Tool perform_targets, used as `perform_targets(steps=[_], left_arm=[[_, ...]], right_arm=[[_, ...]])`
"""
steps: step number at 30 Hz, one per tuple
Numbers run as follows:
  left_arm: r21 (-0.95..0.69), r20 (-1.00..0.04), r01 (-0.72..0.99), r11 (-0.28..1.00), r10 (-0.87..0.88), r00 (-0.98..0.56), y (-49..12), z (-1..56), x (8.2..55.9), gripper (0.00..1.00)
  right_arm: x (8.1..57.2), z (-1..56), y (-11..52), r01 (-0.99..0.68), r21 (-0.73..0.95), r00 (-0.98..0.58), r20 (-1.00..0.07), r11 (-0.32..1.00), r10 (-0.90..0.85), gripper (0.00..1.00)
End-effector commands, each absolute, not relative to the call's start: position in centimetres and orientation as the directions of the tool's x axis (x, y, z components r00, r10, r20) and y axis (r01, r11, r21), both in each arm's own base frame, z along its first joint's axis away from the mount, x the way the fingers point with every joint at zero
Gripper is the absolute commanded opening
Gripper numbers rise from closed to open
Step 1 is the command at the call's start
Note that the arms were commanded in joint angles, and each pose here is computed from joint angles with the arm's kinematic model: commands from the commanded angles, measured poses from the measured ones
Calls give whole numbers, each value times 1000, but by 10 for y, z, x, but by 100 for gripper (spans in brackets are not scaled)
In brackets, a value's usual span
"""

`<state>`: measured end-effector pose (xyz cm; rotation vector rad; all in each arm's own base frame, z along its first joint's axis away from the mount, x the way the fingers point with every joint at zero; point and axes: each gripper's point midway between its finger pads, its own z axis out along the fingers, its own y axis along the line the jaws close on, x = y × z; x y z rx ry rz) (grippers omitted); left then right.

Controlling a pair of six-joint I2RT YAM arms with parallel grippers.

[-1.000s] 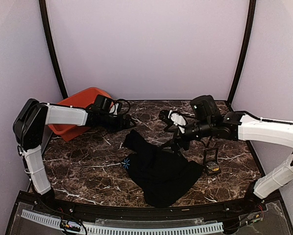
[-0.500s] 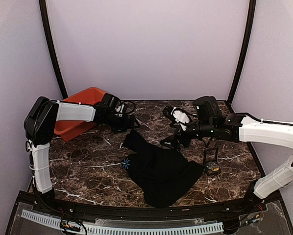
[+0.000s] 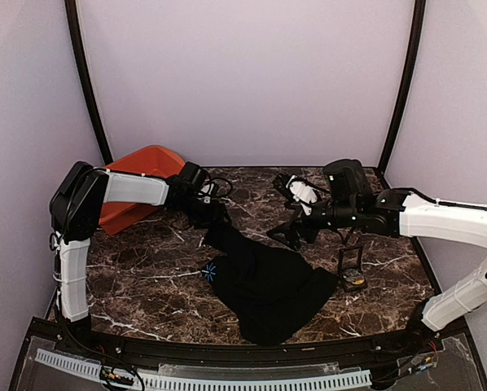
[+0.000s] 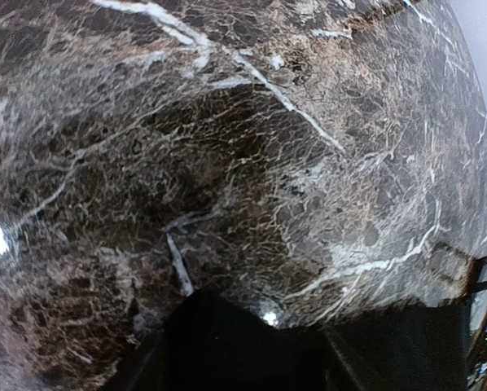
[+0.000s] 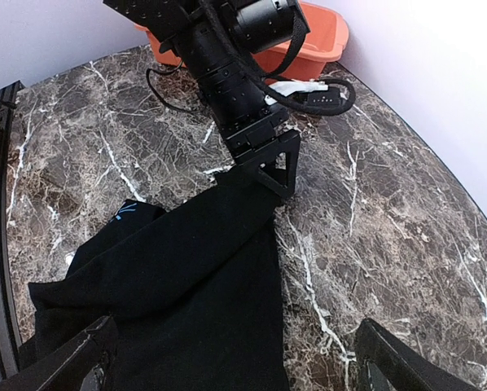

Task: Pin the brooch onto the clothing
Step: Pick up the crumpled clothing from the center of the board, then pass from the left arm to the right

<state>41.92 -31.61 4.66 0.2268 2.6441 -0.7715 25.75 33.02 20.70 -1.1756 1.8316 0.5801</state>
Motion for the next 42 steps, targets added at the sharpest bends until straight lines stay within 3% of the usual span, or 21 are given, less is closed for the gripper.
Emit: perform_targets(steps=[1,3,4,6,7,15,21,25,32,36,42], left_arm=[[-448,-395,241,861,51,-917,-309,44,421,51],[-449,-399,239,861,46,-916,-309,45,422,32],[-451,-402,239,860,44,-915,-310,47,422,18],[-457,-415,243,856,37,-909,-311,52,425,4],[-461,-425,246,853,31,-905,-312,58,425,1],[-481,-640,353,803,-46,-767,-309,146,433,1],[-506,-759,511,695,-77,-646,-310,208,401,1],[-499,-781,563,659,-60,-621,-304,216,365,1],[-433,-794,518,738,-40,-607,-260,203,306,1],[-392,-825,559,731,-10,-565,-245,201,278,1],[-389,-848,681,620,49,-528,-255,204,246,1]], right_arm=[[262,215,329,-879,-67,-178,-872,472,-456,99],[262,214,329,-878,-68,-178,-872,473,-457,99],[263,214,329,-877,-70,-178,-872,475,-457,99],[264,214,328,-875,-71,-180,-871,480,-457,99],[265,213,328,-873,-72,-182,-870,483,-459,99],[278,206,327,-846,-95,-199,-857,525,-476,99],[298,204,339,-827,-93,-223,-851,554,-475,99],[310,203,349,-825,-70,-237,-858,561,-456,99],[313,193,364,-851,-35,-246,-856,524,-455,99],[310,183,376,-894,-25,-221,-844,448,-489,99],[279,183,410,-991,-9,-61,-857,134,-512,99]])
